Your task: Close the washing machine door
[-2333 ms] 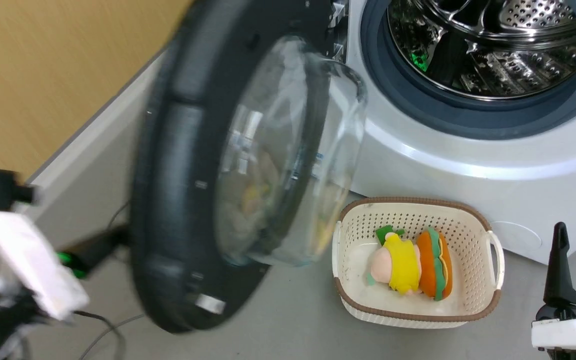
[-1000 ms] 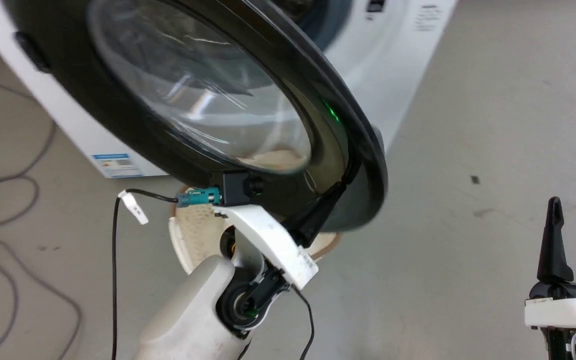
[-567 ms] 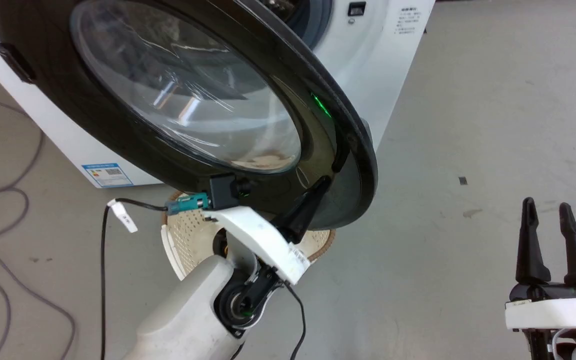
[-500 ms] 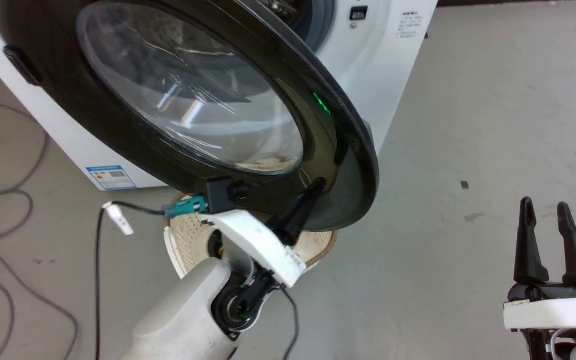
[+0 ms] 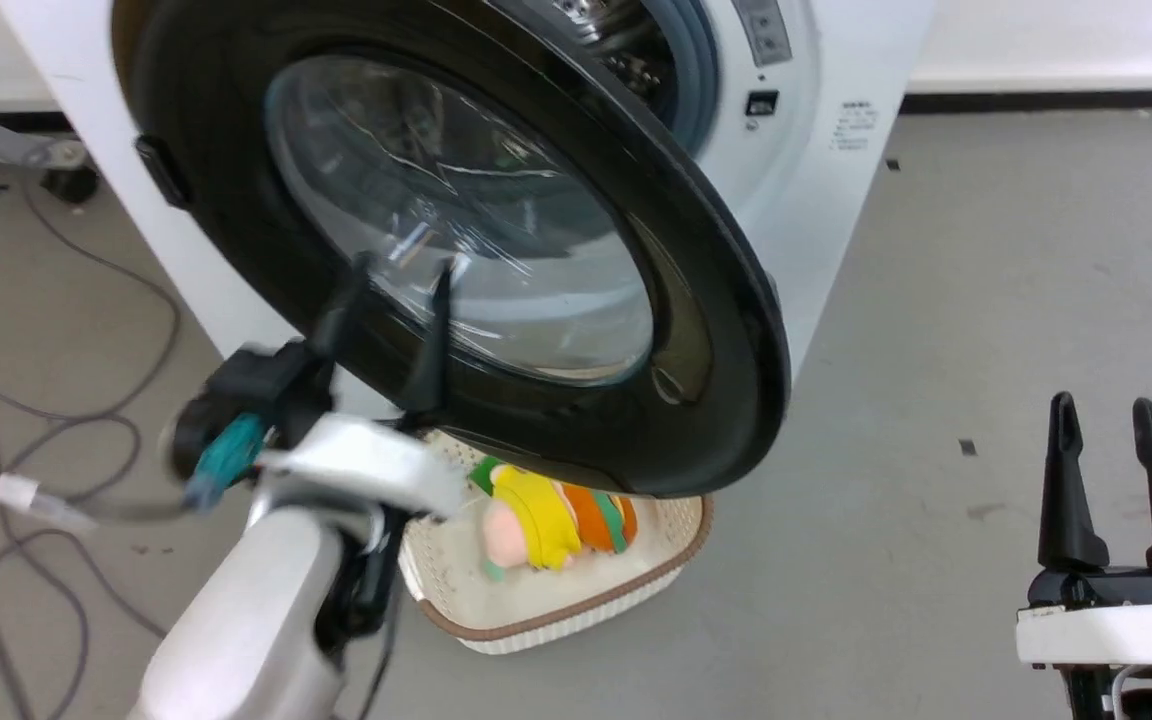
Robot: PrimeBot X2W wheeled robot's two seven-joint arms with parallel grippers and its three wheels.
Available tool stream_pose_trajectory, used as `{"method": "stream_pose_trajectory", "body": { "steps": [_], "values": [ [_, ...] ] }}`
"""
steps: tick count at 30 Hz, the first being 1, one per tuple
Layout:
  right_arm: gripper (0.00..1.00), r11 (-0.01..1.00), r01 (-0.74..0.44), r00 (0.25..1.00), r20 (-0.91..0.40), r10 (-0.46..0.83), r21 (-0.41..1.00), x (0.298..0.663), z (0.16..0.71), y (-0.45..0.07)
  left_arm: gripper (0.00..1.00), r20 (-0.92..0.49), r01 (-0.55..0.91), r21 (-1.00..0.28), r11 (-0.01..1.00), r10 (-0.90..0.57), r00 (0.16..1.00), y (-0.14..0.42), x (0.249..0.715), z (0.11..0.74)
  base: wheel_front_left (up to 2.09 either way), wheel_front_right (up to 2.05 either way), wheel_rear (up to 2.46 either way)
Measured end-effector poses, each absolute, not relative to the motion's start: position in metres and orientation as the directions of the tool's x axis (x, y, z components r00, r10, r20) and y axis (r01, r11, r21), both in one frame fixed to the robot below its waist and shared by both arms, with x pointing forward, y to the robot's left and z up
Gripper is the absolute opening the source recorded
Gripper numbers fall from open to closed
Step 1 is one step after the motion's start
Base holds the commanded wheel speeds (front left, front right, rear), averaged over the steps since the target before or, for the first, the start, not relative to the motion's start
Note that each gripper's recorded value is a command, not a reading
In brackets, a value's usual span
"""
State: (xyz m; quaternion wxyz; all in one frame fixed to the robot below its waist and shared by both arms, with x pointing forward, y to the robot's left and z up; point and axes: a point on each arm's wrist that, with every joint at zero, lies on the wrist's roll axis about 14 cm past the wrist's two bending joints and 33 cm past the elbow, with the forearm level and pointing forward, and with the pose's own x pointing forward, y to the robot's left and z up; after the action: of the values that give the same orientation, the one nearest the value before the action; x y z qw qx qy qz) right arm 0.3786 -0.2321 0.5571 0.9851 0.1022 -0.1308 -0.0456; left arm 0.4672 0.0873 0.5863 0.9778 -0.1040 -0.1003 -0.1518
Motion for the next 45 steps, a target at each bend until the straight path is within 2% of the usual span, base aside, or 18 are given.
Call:
{"method": "stream_pose_trajectory", "body": {
  "steps": [5,13,14,15,16,17,19,24,28,32,35,40,45],
  "values": [
    [1.0,0.98,0.032,0.949,0.303,-0.092,0.195,0.382,0.576,-0.225,1.0,0.291,0.131,-0.053,0.99,-0.111,0.95,0.138,0.445,0.597,0.0,0.0,0.0],
    [1.0,0.988,-0.091,0.881,0.472,0.023,0.121,0.396,0.637,-0.187,1.0,0.305,-0.112,-0.018,0.994,0.112,0.946,0.207,0.399,0.591,0.0,0.0,0.0],
    [0.97,0.987,-0.114,0.87,0.491,0.043,0.116,0.397,0.644,-0.18,1.0,0.3,-0.133,-0.018,0.991,0.132,0.945,0.213,0.393,0.589,0.0,0.0,0.0],
    [0.89,0.984,-0.138,0.859,0.508,0.063,0.111,0.398,0.651,-0.173,1.0,0.292,-0.152,-0.016,0.988,0.15,0.945,0.219,0.388,0.585,0.0,0.0,0.0],
    [0.53,0.981,-0.166,0.845,0.527,0.088,0.102,0.399,0.658,-0.164,1.0,0.284,-0.165,-0.012,0.986,0.162,0.945,0.224,0.382,0.582,0.0,0.0,0.0],
    [0.4,0.977,-0.192,0.832,0.544,0.111,0.095,0.399,0.665,-0.157,1.0,0.272,-0.172,-0.01,0.985,0.168,0.947,0.227,0.377,0.578,0.0,0.0,0.0],
    [0.0,0.965,-0.248,0.799,0.581,0.155,0.084,0.398,0.68,-0.142,1.0,0.248,-0.187,-0.002,0.982,0.181,0.952,0.233,0.368,0.568,0.0,0.0,0.0],
    [0.0,0.923,-0.383,0.72,0.634,0.284,0.022,0.39,0.704,-0.104,1.0,0.199,-0.215,-0.002,0.977,0.211,0.957,0.241,0.352,0.55,0.0,0.0,0.0],
    [0.0,0.874,-0.485,0.674,0.625,0.393,-0.026,0.381,0.704,-0.075,1.0,0.195,-0.229,-0.005,0.973,0.226,0.954,0.242,0.348,0.548,0.0,0.0,0.0],
    [0.0,0.8,-0.591,0.629,0.561,0.538,-0.106,0.371,0.686,-0.043,1.0,0.193,-0.232,-0.002,0.973,0.228,0.954,0.241,0.348,0.546,0.0,0.0,0.0],
    [0.0,0.724,-0.671,0.599,0.459,0.657,-0.161,0.362,0.655,-0.021,1.0,0.187,-0.216,-0.007,0.976,0.213,0.959,0.237,0.35,0.544,0.0,0.0,0.0],
    [0.0,0.692,-0.699,0.63,0.3,0.716,-0.184,0.368,0.604,-0.021,1.0,0.175,-0.207,-0.004,0.978,0.205,0.963,0.234,0.355,0.539,0.0,0.0,0.0],
    [0.0,0.72,-0.676,0.696,0.184,0.694,-0.158,0.385,0.564,-0.038,1.0,0.174,-0.186,-0.004,0.982,0.184,0.967,0.228,0.363,0.538,0.0,0.0,0.0]
  ]
}}
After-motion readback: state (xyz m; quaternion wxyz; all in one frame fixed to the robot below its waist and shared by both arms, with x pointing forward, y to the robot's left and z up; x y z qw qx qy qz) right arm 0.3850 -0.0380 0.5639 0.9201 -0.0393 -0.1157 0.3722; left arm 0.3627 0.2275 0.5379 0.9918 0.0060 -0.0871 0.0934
